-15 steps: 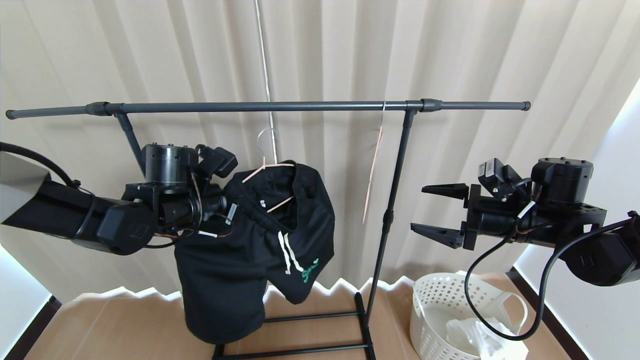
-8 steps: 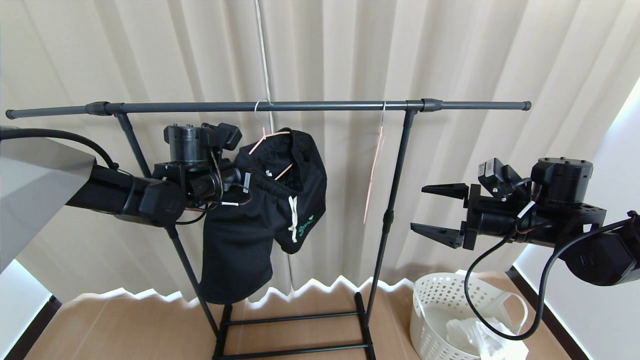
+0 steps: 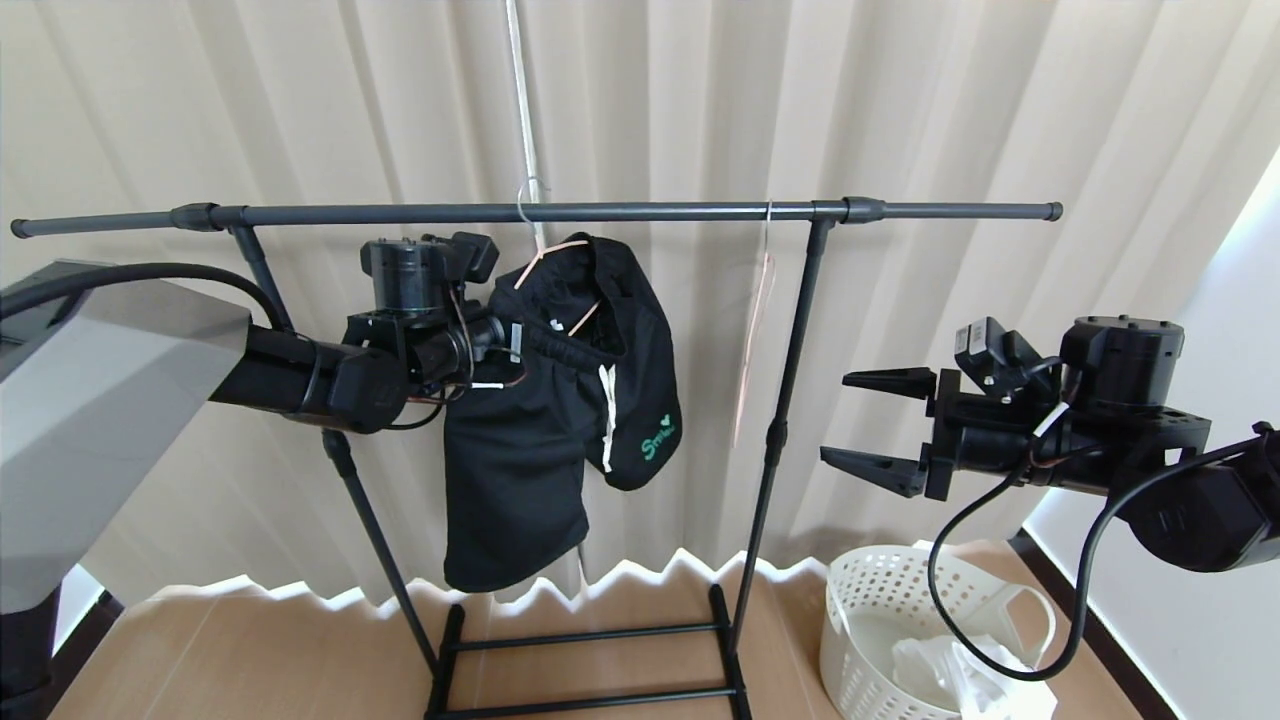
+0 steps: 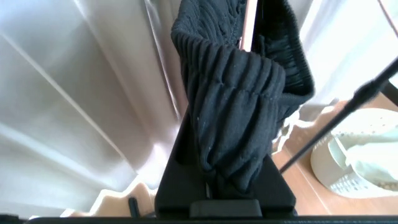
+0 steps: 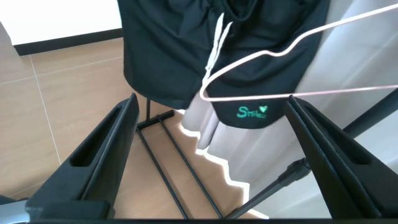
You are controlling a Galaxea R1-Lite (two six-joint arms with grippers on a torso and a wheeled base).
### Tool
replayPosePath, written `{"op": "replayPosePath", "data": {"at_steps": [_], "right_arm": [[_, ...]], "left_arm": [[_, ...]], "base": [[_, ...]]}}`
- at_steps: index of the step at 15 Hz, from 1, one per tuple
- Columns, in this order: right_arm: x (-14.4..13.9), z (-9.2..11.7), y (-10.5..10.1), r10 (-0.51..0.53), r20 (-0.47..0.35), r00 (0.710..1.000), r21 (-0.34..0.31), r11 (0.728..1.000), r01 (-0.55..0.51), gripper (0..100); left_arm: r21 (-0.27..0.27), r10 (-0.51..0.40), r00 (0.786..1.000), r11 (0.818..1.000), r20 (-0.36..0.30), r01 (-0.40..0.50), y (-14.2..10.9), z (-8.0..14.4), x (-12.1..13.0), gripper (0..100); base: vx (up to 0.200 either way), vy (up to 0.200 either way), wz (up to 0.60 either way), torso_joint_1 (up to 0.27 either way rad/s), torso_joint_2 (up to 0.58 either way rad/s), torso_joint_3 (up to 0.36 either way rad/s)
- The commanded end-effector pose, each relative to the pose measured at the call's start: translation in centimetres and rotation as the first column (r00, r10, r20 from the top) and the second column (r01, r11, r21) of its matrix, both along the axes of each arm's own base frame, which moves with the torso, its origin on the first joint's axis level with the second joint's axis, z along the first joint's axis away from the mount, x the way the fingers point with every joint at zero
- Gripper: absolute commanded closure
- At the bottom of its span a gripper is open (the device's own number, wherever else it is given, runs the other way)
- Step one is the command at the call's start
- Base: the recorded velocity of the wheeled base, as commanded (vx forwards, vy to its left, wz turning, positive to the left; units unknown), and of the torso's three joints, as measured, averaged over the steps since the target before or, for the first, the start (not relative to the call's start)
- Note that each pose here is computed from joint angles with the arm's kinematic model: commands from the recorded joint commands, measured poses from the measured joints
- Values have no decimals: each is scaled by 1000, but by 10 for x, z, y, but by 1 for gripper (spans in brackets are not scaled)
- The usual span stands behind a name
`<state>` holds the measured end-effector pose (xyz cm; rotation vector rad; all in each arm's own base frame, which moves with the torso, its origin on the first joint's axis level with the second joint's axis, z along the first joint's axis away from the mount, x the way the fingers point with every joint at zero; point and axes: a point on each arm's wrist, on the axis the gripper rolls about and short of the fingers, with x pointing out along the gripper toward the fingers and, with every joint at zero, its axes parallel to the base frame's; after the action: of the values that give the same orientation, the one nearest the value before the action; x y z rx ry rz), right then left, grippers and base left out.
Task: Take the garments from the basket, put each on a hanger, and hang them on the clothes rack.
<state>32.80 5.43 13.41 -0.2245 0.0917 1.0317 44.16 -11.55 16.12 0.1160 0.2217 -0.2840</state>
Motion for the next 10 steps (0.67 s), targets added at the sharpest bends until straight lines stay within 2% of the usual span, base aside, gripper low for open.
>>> {"op": "replayPosePath", "data": {"at_steps": [1, 4, 10], "right_arm": [[0, -1, 0, 1, -1, 1000, 0, 1000, -1, 0], [1, -1, 0, -6, -1, 1000, -2, 1000, 6, 0], [1, -2, 0, -12, -4, 1000, -4, 1000, 12, 0]], "left_arm": [[5, 0, 1000, 1000, -19, 0, -2, -13, 8, 100], [-22, 6, 1000, 1000, -8, -6, -3, -12, 14, 100], [-27, 6, 1000, 1000, -12, -6, -5, -18, 20, 100]], "base": [[0, 0, 0, 0, 0, 0], [0, 0, 0, 0, 0, 0], [0, 0, 0, 0, 0, 0]]}}
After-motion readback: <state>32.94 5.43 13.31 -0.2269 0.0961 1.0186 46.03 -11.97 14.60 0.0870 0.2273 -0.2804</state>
